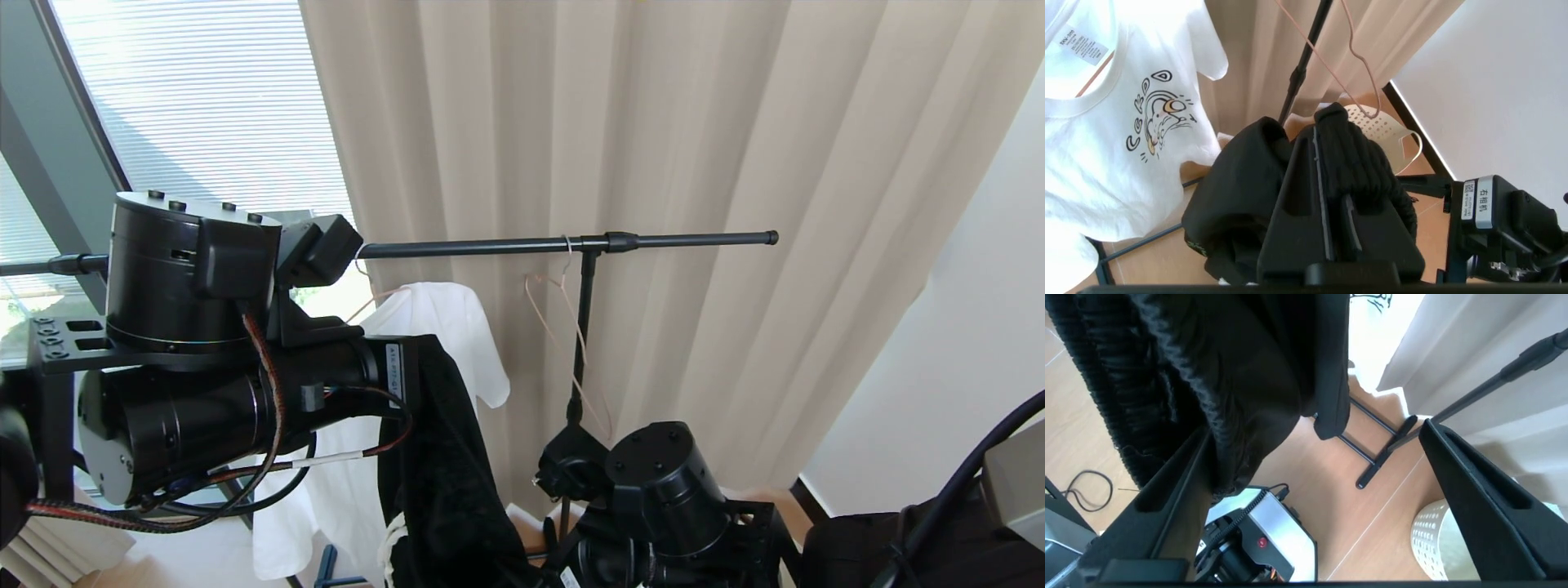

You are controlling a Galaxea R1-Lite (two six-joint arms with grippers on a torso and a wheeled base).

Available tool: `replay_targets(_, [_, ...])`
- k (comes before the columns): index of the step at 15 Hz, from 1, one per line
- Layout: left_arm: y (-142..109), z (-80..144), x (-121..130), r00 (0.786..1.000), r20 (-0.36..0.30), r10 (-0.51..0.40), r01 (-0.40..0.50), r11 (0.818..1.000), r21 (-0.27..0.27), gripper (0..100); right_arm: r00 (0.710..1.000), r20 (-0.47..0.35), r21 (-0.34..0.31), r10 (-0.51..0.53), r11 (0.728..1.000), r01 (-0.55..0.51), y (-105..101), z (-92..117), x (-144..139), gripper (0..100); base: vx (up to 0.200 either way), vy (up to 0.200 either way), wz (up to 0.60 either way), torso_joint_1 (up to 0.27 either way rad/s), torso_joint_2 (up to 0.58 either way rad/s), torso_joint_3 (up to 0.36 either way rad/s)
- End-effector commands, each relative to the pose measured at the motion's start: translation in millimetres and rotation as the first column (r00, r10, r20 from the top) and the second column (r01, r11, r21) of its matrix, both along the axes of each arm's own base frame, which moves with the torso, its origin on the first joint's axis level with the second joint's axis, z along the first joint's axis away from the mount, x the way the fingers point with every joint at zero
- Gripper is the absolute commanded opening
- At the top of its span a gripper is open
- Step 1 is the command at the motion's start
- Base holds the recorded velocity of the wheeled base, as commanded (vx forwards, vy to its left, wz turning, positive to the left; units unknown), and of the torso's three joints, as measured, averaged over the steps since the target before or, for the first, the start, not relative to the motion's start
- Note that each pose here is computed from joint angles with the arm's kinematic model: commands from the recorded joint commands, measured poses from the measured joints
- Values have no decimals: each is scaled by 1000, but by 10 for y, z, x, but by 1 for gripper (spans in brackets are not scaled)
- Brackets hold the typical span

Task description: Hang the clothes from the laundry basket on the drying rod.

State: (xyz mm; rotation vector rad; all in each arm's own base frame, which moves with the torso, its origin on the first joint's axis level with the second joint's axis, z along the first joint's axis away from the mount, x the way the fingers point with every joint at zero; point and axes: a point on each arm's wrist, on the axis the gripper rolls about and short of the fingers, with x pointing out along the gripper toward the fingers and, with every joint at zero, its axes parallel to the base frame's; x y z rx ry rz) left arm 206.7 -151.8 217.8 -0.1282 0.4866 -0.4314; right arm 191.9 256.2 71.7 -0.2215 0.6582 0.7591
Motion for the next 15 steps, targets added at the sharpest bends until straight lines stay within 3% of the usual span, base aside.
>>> replay_targets(1, [-3, -4, 2, 1000, -1, 1, -1, 1000, 1, 0, 1000, -4, -3, 4, 1000, -4, -2, -12, -13, 100, 0, 0, 0, 0, 0, 0])
replay_targets(10, [-21, 0, -15, 1000, 0, -10, 10, 1000, 0, 0, 1000, 2, -3, 16, 1000, -16, 63, -151, -7, 100, 0, 0, 0, 0, 0, 0])
replay_targets(11, [-21, 0, -15, 1000, 0, -10, 10, 1000, 0, 0, 1000, 2, -7, 18, 1000, -18, 66, -165, -5, 0, 0, 0, 0, 0, 0, 0])
replay_targets(15, [-18, -1, -19, 1000, 0, -10, 10, 1000, 0, 0, 1000, -6, -14, 6, 1000, -6, 79, -222, 42, 0, 0, 0, 0, 0, 0, 0])
